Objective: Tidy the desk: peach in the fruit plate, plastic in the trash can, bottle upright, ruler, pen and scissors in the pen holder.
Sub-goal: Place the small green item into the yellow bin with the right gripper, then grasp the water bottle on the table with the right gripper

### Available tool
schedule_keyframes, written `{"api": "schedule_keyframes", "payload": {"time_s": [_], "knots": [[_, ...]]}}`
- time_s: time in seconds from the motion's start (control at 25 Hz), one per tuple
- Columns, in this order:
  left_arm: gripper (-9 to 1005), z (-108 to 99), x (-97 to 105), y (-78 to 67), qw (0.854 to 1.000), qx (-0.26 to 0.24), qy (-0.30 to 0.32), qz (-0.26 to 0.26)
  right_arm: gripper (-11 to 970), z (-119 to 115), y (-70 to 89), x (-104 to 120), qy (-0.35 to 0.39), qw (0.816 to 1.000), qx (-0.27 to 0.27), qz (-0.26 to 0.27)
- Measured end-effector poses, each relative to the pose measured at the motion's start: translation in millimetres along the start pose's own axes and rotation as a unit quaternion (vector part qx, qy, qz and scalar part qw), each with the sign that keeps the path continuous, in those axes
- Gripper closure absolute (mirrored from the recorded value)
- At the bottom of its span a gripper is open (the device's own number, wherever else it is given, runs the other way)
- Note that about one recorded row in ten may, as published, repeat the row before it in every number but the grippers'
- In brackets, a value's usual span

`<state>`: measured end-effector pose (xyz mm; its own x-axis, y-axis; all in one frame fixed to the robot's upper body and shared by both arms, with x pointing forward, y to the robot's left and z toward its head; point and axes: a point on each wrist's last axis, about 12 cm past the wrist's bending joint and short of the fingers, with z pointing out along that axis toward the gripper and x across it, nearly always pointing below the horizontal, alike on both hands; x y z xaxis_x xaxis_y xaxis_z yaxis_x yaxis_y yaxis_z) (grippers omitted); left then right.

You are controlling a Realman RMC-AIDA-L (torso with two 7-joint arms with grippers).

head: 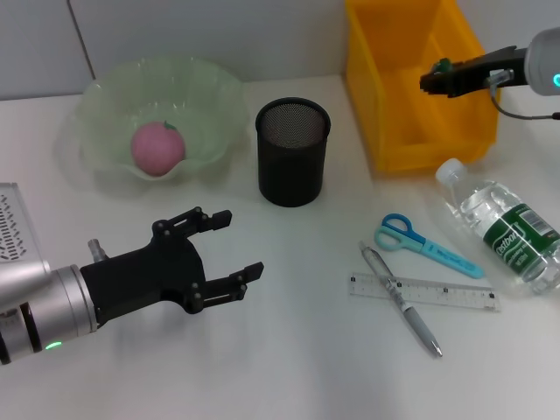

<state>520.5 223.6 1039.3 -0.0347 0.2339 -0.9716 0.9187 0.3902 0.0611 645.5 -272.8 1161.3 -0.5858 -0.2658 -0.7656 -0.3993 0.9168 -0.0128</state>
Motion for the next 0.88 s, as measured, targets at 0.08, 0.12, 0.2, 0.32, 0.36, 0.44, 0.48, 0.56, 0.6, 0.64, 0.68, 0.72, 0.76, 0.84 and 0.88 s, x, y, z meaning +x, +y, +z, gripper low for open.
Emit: {"api": "schedule_keyframes", "payload": {"time_s": [0.08, 0.12, 0.2, 0.32, 0.36, 0.44, 0.48, 0.56, 0.6, 0.64, 0.68, 0.72, 0.76, 0.84, 0.88], "knots": [[181, 0, 0, 0.0, 1.0, 0.0, 0.0, 0.0, 645, 5, 2.5, -1, 0.009, 1.0, 0.005, -0.011], [181, 0, 0, 0.0, 1.0, 0.0, 0.0, 0.0, 600, 5, 2.5, -1, 0.009, 1.0, 0.005, -0.011], [181, 0, 0, -0.1, 1.0, 0.0, 0.0, -0.001, 509, 5, 3.1, -2, 0.008, 1.0, 0.005, -0.012], [181, 0, 0, -0.4, 1.0, 0.002, 0.001, -0.002, 378, 2, 2.9, -4, 0.003, 1.0, 0.006, -0.012], [181, 0, 0, -0.5, 1.0, 0.002, 0.001, -0.002, 338, 1, 2.8, -4, 0.002, 1.0, 0.006, -0.011], [181, 0, 1, -0.8, 1.0, 0.002, 0.001, -0.002, 258, -2, 3.0, -6, 0.001, 1.0, 0.005, -0.006], [181, 0, 1, -0.8, 1.0, 0.002, 0.001, -0.002, 218, -10, 3.9, -8, 0.004, 1.0, 0.0, 0.006], [181, -1, 1, -1.3, 1.0, 0.001, 0.001, -0.003, 182, -15, 5.0, -9, 0.008, 1.0, -0.005, 0.012], [181, -1, 1, -1.3, 1.0, 0.001, 0.001, -0.003, 164, -21, 5.6, -11, 0.013, 1.0, -0.009, 0.018], [181, -1, 1, -1.2, 1.0, 0.0, 0.001, -0.003, 146, -30, 5.8, -12, 0.023, 0.999, -0.011, 0.022], [181, -1, 1, -1.2, 1.0, 0.0, 0.001, -0.003, 128, -46, 6.3, -14, 0.044, 0.999, -0.007, 0.024], [181, -2, 2, -1.2, 1.0, 0.0, 0.001, -0.004, 128, -46, 6.3, -14, 0.044, 0.999, -0.007, 0.024], [181, -2, 2, -1.2, 1.0, -0.001, 0.001, -0.004, 128, -53, 7.0, -13, 0.058, 0.998, -0.004, 0.022], [181, -2, 2, -1.2, 1.0, -0.002, 0.001, -0.004, 128, -69, 8.7, -12, 0.082, 0.997, 0.005, 0.014], [181, -2, 2, -1.1, 1.0, -0.002, 0.0, -0.004, 128, -79, 10.6, -9, 0.102, 0.995, 0.006, 0.008]]}}
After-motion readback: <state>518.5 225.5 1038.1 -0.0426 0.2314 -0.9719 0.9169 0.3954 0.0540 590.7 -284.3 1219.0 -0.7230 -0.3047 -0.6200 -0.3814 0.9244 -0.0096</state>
